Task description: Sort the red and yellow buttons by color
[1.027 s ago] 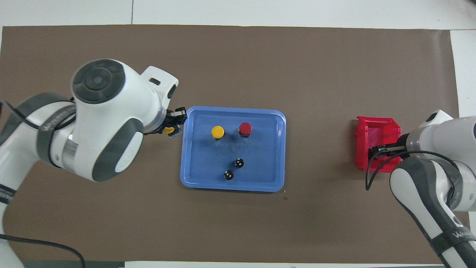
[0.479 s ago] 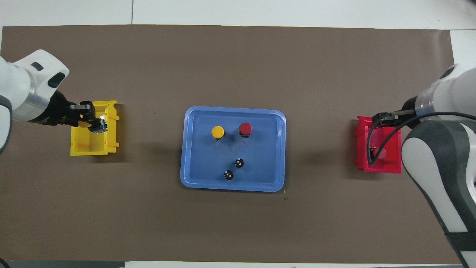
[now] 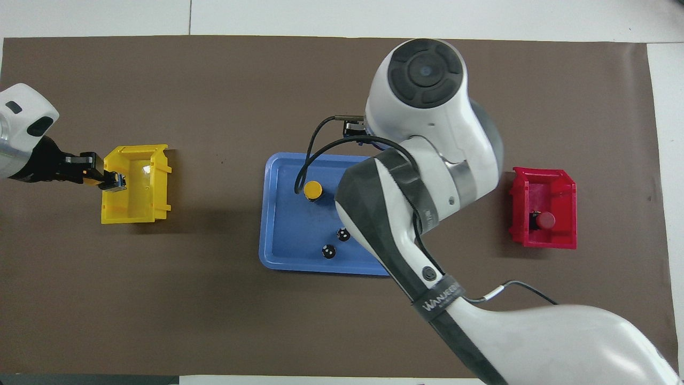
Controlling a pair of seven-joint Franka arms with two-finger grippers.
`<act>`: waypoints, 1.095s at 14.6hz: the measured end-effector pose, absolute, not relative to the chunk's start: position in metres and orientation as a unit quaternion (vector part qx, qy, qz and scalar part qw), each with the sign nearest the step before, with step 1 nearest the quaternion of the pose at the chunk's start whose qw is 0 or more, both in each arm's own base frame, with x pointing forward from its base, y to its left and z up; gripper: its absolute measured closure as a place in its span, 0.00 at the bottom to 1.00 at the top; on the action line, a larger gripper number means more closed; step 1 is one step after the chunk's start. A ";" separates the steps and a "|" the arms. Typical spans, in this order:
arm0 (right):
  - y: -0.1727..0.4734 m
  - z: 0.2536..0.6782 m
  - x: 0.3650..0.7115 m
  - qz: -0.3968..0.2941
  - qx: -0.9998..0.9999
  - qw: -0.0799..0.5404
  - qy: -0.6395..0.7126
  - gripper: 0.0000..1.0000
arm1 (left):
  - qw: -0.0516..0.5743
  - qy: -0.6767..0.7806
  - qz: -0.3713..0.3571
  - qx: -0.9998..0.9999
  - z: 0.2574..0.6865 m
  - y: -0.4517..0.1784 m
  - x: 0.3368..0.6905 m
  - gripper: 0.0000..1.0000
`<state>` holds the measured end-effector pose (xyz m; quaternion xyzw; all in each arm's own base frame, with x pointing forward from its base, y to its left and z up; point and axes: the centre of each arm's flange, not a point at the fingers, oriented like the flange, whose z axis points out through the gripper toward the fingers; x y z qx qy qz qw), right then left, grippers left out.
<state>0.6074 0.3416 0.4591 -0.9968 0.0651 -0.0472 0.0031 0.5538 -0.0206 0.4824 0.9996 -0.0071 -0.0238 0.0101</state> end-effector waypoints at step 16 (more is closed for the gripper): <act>0.377 0.355 0.566 -0.025 -0.999 -0.011 0.046 0.28 | 0.009 -0.040 -0.019 0.999 0.373 -0.015 0.534 0.59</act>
